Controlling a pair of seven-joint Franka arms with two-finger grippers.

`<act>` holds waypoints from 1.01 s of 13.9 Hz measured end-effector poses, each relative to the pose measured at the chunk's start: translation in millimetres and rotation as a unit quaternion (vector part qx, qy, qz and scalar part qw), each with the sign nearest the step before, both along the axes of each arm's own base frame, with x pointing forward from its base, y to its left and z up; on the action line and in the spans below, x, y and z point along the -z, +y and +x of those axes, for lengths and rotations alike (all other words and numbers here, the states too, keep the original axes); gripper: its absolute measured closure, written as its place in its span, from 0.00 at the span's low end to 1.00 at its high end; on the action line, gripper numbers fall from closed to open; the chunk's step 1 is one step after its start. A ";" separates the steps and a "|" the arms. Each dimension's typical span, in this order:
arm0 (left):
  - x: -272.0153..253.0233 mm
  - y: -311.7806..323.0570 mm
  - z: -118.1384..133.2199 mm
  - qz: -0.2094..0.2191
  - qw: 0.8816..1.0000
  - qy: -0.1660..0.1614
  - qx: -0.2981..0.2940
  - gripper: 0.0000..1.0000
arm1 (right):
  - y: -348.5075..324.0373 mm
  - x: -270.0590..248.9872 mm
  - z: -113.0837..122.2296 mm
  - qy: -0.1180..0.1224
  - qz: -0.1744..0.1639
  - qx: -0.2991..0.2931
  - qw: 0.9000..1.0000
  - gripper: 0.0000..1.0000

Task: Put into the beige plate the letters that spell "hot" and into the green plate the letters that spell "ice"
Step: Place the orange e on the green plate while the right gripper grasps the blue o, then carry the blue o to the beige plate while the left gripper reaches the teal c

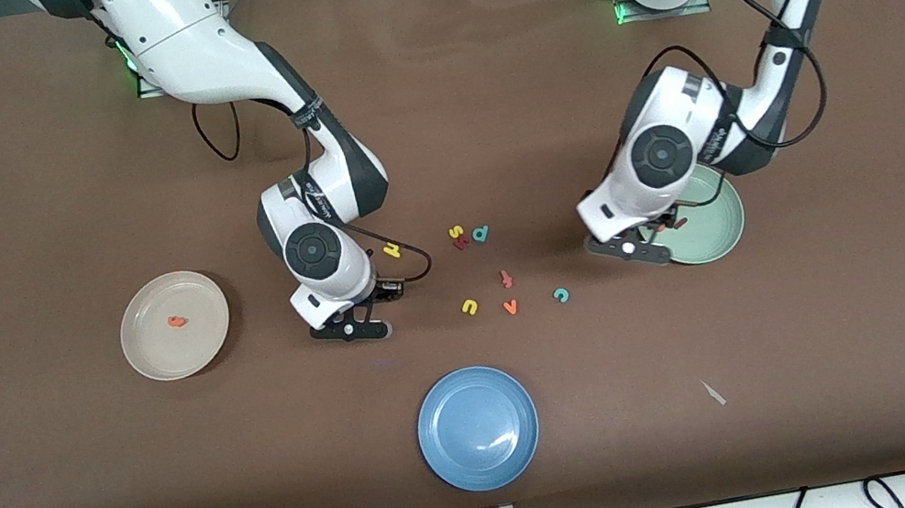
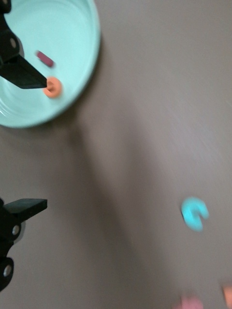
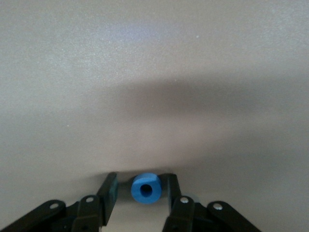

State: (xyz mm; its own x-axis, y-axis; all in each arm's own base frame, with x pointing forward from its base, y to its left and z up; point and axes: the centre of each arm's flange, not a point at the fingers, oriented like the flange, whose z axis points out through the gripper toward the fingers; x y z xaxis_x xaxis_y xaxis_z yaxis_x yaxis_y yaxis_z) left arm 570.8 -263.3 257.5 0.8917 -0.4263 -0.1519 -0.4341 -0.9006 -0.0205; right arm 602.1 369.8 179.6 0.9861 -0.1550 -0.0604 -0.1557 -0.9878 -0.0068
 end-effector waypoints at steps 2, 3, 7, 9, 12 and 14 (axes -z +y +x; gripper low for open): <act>-6.7 -21.3 12.7 -0.020 0.998 -0.010 0.062 0.00 | 0.6 0.1 -0.5 0.000 0.000 -0.001 1.000 0.54; -4.0 -25.7 20.4 -0.027 0.996 -0.011 0.080 0.00 | 0.6 0.1 -0.4 0.000 0.000 -0.001 1.000 0.56; 21.7 -56.6 31.1 -0.044 0.991 -0.013 0.123 0.00 | 0.5 0.2 -0.7 0.001 -0.001 -0.001 1.000 0.67; 32.6 -76.1 29.1 -0.038 0.987 -0.036 0.154 0.00 | 0.4 0.0 -0.6 0.002 -0.001 -0.001 1.000 0.72; 42.2 -82.4 34.3 -0.054 0.984 -0.063 0.159 0.00 | 0.4 -0.1 -0.6 0.002 -0.001 -0.001 1.000 0.72; 45.5 -81.0 38.5 -0.062 0.983 -0.074 0.157 0.00 | -0.1 -0.9 -1.4 0.011 -0.005 -0.002 1.000 0.72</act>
